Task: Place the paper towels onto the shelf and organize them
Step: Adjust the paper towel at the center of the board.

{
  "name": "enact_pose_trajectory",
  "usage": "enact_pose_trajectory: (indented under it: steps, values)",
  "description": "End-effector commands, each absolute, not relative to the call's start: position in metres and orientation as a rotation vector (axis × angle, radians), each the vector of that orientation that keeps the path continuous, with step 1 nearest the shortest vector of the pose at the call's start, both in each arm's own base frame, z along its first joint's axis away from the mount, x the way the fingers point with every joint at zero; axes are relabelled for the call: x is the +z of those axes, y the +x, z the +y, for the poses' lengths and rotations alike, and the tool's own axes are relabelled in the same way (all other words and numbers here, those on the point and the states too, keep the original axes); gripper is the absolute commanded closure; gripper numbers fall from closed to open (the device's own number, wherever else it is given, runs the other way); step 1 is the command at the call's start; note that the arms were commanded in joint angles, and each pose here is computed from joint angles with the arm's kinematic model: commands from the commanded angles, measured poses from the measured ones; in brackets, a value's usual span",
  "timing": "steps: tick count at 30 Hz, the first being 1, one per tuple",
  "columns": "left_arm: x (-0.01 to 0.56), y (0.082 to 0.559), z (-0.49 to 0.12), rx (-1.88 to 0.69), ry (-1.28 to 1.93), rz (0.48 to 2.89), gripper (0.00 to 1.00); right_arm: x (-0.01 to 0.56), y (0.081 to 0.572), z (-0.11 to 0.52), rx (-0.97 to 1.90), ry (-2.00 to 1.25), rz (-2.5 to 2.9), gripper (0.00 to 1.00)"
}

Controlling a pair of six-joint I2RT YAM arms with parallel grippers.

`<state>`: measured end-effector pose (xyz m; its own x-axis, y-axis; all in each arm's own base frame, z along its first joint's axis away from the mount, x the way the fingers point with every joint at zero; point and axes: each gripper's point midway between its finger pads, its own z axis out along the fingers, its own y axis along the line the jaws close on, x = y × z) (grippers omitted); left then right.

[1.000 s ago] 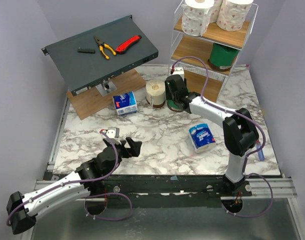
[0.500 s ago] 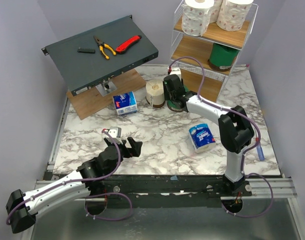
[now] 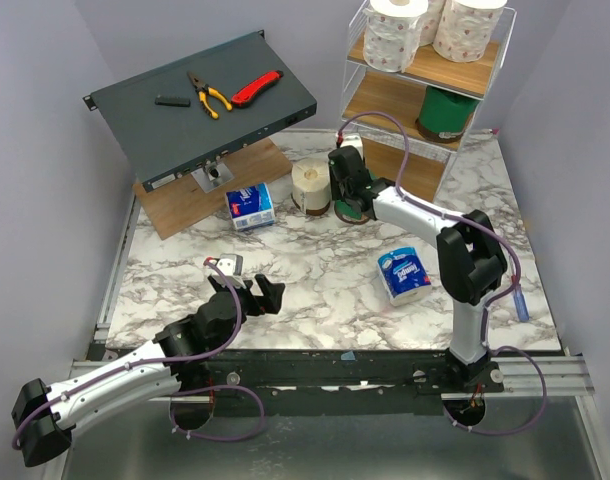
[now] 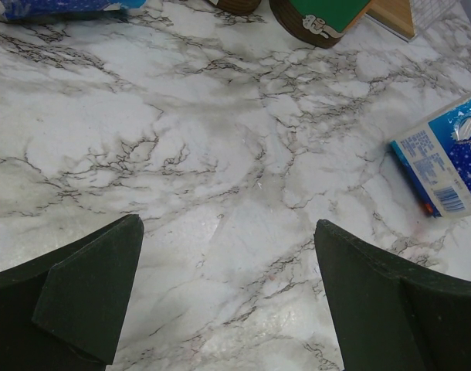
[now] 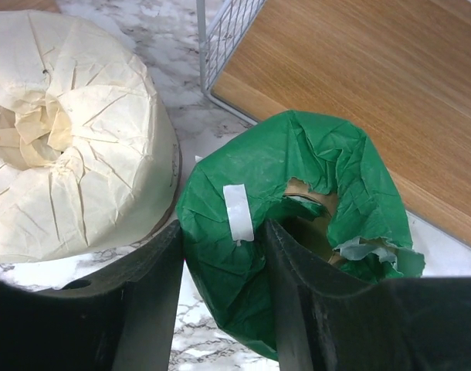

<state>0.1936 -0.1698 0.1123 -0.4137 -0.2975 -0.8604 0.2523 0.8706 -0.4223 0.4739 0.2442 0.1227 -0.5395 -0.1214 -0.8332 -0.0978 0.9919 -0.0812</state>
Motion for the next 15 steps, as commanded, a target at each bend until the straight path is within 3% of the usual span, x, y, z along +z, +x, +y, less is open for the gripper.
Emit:
enact_pose_trajectory:
  steps: [1, 8, 15]
  values:
    - [0.129, 0.196, -0.175, -0.639, -0.041, 1.867, 0.03, 0.107, 0.465, 0.249, -0.02, -0.228, 2.23, 0.53]
    - [0.128, 0.194, -0.175, -0.642, -0.035, 1.873, 0.03, 0.091, 0.46, 0.243, -0.069, -0.229, 2.287, 0.5]
    - [0.129, 0.194, -0.174, -0.651, -0.038, 1.865, 0.03, 0.094, 0.455, 0.239, -0.068, -0.209, 2.291, 0.61]
